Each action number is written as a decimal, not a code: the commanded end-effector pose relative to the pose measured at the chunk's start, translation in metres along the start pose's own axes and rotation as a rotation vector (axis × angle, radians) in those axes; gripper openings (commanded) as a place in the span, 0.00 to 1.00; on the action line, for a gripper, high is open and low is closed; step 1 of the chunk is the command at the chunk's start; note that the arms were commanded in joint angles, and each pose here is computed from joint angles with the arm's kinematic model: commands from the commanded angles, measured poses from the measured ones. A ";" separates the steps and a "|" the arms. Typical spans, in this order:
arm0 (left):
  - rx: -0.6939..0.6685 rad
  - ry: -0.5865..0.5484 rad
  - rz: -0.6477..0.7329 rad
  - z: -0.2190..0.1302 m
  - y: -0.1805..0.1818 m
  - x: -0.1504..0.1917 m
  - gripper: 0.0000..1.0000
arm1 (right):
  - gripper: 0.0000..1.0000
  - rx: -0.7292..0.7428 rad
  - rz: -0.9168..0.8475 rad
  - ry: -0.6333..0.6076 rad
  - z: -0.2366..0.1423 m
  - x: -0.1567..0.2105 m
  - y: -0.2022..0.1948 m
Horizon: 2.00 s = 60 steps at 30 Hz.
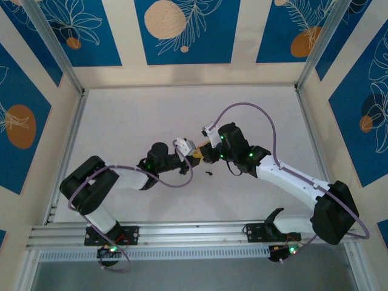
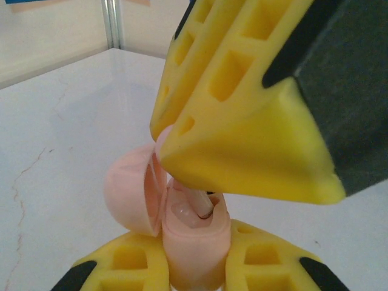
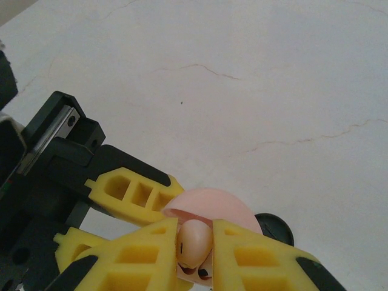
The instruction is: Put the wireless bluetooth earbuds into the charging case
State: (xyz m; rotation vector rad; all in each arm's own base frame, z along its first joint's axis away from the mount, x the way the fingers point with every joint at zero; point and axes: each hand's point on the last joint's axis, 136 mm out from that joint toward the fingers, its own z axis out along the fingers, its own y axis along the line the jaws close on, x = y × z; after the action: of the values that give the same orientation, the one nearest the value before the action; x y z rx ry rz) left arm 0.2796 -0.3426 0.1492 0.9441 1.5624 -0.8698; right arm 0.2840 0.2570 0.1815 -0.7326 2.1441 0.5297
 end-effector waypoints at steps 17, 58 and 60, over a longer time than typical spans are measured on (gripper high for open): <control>0.017 -0.126 0.085 -0.008 -0.009 -0.042 0.04 | 0.18 -0.033 -0.040 0.056 -0.008 0.015 0.002; 0.027 -0.153 0.104 -0.012 -0.013 -0.054 0.04 | 0.18 0.035 -0.072 0.130 -0.001 0.033 -0.010; 0.024 -0.154 0.105 -0.012 -0.012 -0.054 0.04 | 0.18 0.040 -0.075 0.139 -0.002 0.036 -0.010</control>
State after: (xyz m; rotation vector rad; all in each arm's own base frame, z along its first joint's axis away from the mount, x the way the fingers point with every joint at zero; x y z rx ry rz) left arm 0.2751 -0.3393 0.1504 0.9621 1.5649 -0.8603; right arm 0.2764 0.2565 0.1807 -0.8149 2.1241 0.5287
